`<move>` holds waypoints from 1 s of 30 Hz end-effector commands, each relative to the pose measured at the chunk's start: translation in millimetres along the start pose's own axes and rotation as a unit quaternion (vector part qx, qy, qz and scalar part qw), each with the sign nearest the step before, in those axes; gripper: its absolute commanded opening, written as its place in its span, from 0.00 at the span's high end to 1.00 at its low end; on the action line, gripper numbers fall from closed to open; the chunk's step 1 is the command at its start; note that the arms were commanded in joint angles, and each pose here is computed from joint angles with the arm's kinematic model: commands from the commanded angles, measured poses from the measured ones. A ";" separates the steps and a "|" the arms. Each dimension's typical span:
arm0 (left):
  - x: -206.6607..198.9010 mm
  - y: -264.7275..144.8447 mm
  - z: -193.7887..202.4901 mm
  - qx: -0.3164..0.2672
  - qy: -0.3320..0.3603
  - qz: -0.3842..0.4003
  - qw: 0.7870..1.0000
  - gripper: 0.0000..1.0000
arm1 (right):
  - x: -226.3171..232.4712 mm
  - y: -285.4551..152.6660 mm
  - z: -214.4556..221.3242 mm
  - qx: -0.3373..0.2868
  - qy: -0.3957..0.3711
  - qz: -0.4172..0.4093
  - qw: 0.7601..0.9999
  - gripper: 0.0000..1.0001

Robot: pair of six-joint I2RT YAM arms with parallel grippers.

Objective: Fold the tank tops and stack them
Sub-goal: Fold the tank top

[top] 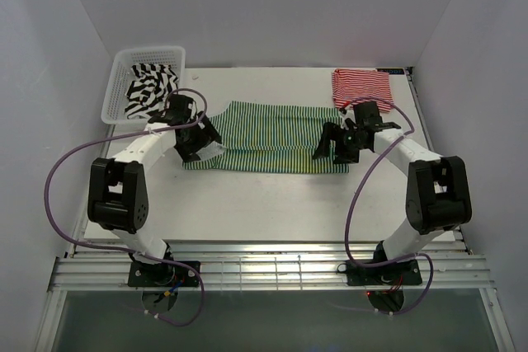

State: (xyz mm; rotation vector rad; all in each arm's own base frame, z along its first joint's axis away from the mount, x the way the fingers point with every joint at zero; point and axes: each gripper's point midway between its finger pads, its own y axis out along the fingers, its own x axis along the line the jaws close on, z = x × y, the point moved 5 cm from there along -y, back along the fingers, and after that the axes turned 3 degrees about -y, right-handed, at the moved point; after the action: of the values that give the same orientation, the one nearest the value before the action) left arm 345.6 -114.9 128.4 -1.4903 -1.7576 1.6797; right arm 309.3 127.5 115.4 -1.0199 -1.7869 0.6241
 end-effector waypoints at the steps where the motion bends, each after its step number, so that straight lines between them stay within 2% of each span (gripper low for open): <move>1: 20.5 -7.5 -10.4 -0.035 -0.012 -0.032 0.999 0.02 | -6.2 6.9 3.0 0.005 -0.014 0.003 1.000 0.10; 7: 47.5 12.5 -21.2 -0.037 -0.028 -0.061 0.997 0.02 | -15.5 17.5 11.0 0.026 -0.010 0.013 1.000 0.10; 14: 48.3 37.4 -33.1 -0.048 -0.025 -0.059 0.997 0.02 | -32.0 31.2 18.7 0.050 -0.009 0.041 0.998 0.10; 16: 58.9 40.6 -38.2 -0.059 -0.029 -0.091 0.994 0.02 | -35.9 32.6 20.4 0.056 -0.005 0.047 0.997 0.10; 20: 83.5 48.1 -31.4 -0.031 -0.050 -0.145 0.988 0.02 | -45.2 27.5 25.7 0.057 0.004 0.065 0.996 0.10; 24: 107.8 40.5 -18.4 -0.008 -0.067 -0.216 0.974 0.02 | -51.4 17.8 34.3 0.056 0.010 0.073 0.996 0.10; 30: 113.2 13.2 4.9 0.019 -0.065 -0.211 0.975 0.02 | -51.8 11.5 57.4 0.066 0.015 0.070 0.995 0.10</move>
State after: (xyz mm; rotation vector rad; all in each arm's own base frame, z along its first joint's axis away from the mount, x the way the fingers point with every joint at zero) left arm 342.9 -44.0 72.6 -1.0951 -1.9745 1.6278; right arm 297.4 105.5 76.3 -1.0478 -1.7235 0.6941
